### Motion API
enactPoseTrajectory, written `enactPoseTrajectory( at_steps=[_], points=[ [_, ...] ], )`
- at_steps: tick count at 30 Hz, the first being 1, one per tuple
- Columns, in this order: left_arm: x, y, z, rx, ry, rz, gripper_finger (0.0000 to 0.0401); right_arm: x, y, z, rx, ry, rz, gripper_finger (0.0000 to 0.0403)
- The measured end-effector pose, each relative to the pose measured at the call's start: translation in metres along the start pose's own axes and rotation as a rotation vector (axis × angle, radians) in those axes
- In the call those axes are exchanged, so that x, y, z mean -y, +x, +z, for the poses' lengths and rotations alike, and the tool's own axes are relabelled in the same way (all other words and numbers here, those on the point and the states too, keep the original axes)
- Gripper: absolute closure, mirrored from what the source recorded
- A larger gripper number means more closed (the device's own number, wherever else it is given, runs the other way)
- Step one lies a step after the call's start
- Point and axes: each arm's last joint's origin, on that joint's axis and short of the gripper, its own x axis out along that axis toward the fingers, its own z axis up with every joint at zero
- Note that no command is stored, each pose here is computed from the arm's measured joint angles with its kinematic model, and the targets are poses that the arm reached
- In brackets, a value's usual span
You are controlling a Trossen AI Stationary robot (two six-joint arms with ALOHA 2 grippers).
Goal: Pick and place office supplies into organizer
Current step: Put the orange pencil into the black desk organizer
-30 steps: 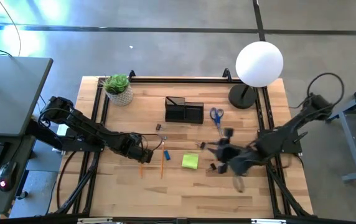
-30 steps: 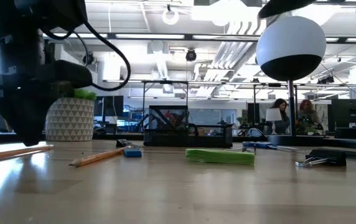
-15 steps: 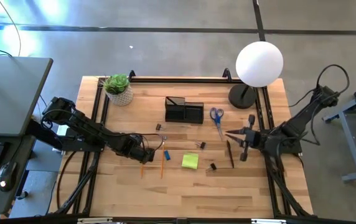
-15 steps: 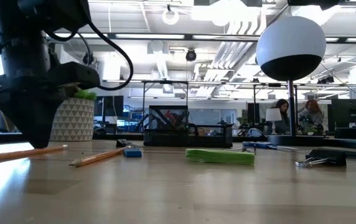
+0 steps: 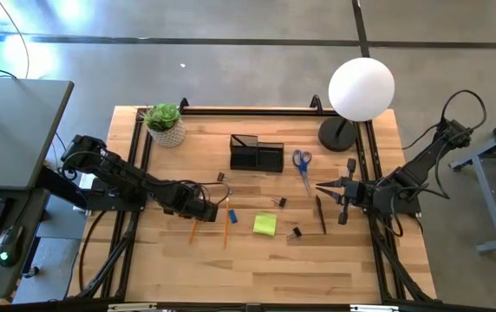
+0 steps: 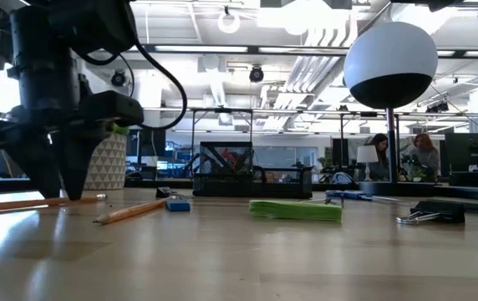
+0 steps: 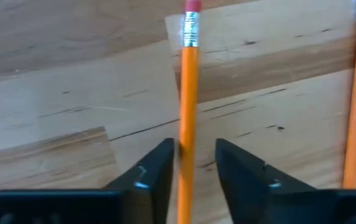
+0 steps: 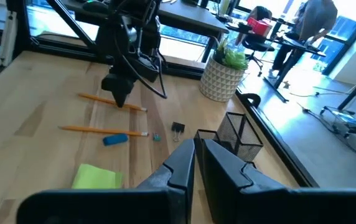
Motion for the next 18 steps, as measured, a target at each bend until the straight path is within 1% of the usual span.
enactPoseTrajectory(
  at_steps=[4,8,12,18],
  points=[
    [0.0018,0.0021,-0.0001,0.012,-0.005,-0.009,0.0243,-0.0002,0.0001,-0.0004,-0.003,0.019,0.002,0.0374],
    [0.0015,0.0048,-0.0002,0.017,0.0,0.007,0.0237,-0.0009,0.0002,-0.001,-0.008,0.036,0.018,0.0373],
    [0.0008,0.0056,-0.0002,0.02,0.005,0.017,0.025,-0.0012,0.0003,-0.0015,-0.013,0.043,0.029,0.0371],
    [-0.0004,0.0059,-0.0001,0.02,0.04,0.03,0.0293,-0.0016,0.0002,-0.0017,-0.016,0.048,0.044,0.037]
  ],
)
